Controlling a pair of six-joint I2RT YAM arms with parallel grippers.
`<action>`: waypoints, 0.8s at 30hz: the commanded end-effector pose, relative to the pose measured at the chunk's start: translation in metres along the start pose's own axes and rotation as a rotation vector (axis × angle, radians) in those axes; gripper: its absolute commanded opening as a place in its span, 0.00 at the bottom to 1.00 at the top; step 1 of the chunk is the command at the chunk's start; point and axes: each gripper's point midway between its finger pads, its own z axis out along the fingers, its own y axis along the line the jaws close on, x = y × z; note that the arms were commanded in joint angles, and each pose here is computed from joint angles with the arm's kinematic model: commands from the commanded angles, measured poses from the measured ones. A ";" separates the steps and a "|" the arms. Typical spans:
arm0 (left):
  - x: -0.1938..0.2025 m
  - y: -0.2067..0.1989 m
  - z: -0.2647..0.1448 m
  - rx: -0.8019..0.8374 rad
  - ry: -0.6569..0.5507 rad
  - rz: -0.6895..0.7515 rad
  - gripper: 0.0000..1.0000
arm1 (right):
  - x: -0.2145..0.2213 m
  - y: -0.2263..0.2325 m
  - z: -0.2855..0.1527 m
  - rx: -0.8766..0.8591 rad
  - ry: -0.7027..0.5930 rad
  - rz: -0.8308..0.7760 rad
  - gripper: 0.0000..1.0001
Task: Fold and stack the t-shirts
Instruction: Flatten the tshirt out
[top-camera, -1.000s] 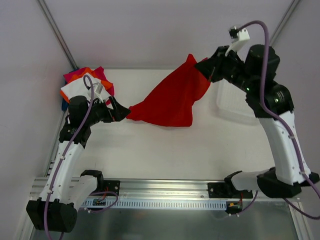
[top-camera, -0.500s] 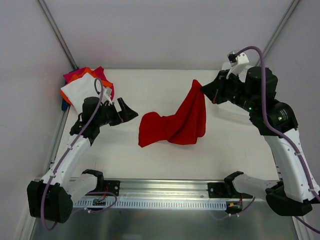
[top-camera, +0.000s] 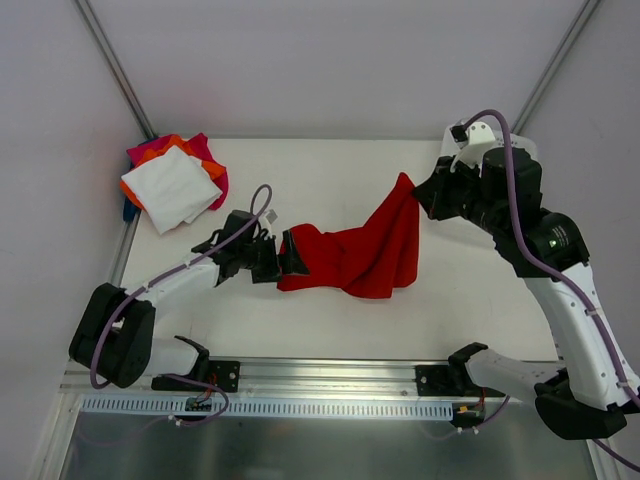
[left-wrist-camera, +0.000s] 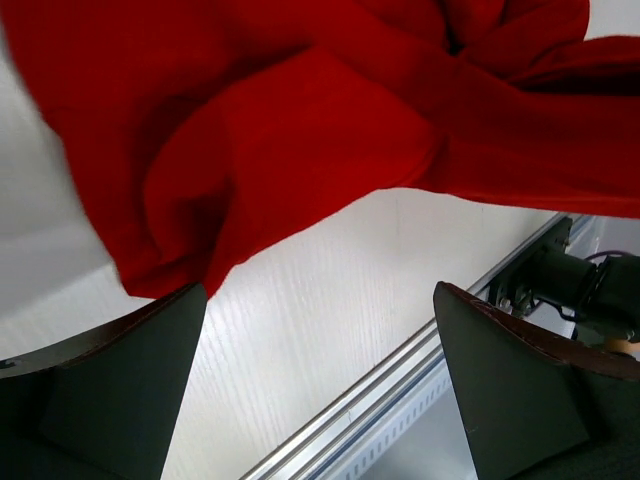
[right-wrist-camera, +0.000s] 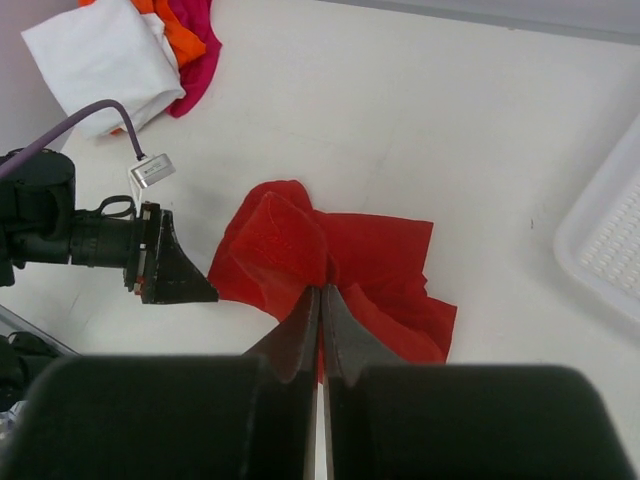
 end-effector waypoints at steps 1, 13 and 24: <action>0.004 -0.006 0.004 0.006 0.011 0.026 0.99 | -0.004 -0.010 -0.001 0.052 -0.023 -0.027 0.00; 0.009 0.012 0.019 -0.080 0.023 0.049 0.99 | 0.005 -0.014 0.011 0.068 0.003 -0.026 0.01; -0.008 0.014 0.040 -0.110 0.033 0.089 0.94 | 0.012 -0.017 0.020 0.079 0.027 -0.029 0.00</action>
